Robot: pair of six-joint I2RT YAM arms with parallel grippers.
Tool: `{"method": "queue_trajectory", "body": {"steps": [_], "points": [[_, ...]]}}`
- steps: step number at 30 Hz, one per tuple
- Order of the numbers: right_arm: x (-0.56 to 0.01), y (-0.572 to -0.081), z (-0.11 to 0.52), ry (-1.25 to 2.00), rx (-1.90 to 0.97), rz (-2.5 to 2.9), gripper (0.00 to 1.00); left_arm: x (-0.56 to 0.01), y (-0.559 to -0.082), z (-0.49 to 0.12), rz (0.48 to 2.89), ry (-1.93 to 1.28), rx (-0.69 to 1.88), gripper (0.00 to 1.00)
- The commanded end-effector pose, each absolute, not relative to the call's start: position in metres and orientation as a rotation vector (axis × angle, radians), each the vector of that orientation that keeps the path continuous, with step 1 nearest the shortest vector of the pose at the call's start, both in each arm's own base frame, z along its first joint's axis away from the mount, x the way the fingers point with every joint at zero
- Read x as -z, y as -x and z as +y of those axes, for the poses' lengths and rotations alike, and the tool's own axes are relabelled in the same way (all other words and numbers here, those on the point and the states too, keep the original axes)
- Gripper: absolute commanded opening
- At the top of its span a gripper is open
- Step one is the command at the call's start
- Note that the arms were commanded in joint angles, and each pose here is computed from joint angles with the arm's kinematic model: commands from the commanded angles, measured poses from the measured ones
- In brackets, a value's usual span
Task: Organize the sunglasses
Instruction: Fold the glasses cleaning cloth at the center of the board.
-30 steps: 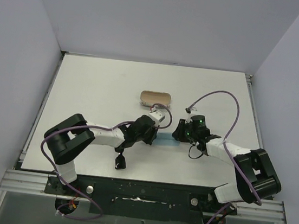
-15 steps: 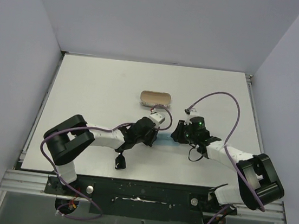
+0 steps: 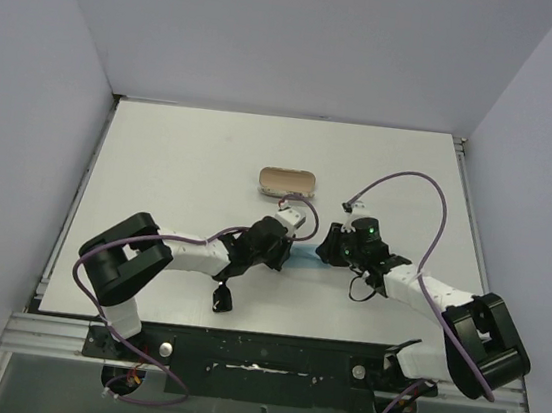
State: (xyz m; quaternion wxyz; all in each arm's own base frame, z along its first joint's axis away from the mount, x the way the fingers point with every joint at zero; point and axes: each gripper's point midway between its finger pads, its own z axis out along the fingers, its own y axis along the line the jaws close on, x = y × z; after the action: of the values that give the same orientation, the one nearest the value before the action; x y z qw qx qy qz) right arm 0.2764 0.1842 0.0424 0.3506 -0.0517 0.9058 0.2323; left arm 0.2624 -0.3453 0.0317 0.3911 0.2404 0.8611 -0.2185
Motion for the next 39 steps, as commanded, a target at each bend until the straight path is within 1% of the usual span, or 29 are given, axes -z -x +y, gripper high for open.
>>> {"method": "queue_trajectory", "body": {"steps": [1, 15, 24, 29, 35, 39], "points": [[-0.058, -0.28, 0.187, 0.121, -0.609, 2.289, 0.22, -0.059, -0.265, -0.354, 2.118, -0.579, 0.601, 0.11], [-0.054, -0.28, 0.189, 0.12, -0.611, 2.293, 0.22, -0.063, -0.261, -0.346, 2.125, -0.562, 0.576, 0.11], [-0.048, -0.278, 0.192, 0.127, -0.622, 2.302, 0.22, -0.082, -0.249, -0.343, 2.102, -0.548, 0.59, 0.11], [-0.047, -0.278, 0.193, 0.129, -0.619, 2.303, 0.22, -0.077, -0.252, -0.343, 2.106, -0.542, 0.569, 0.11], [-0.05, -0.279, 0.188, 0.134, -0.58, 2.296, 0.22, -0.067, -0.255, -0.346, 2.123, -0.481, 0.575, 0.11], [-0.052, -0.283, 0.184, 0.128, -0.556, 2.288, 0.22, -0.069, -0.261, -0.351, 2.113, -0.398, 0.613, 0.12]]}}
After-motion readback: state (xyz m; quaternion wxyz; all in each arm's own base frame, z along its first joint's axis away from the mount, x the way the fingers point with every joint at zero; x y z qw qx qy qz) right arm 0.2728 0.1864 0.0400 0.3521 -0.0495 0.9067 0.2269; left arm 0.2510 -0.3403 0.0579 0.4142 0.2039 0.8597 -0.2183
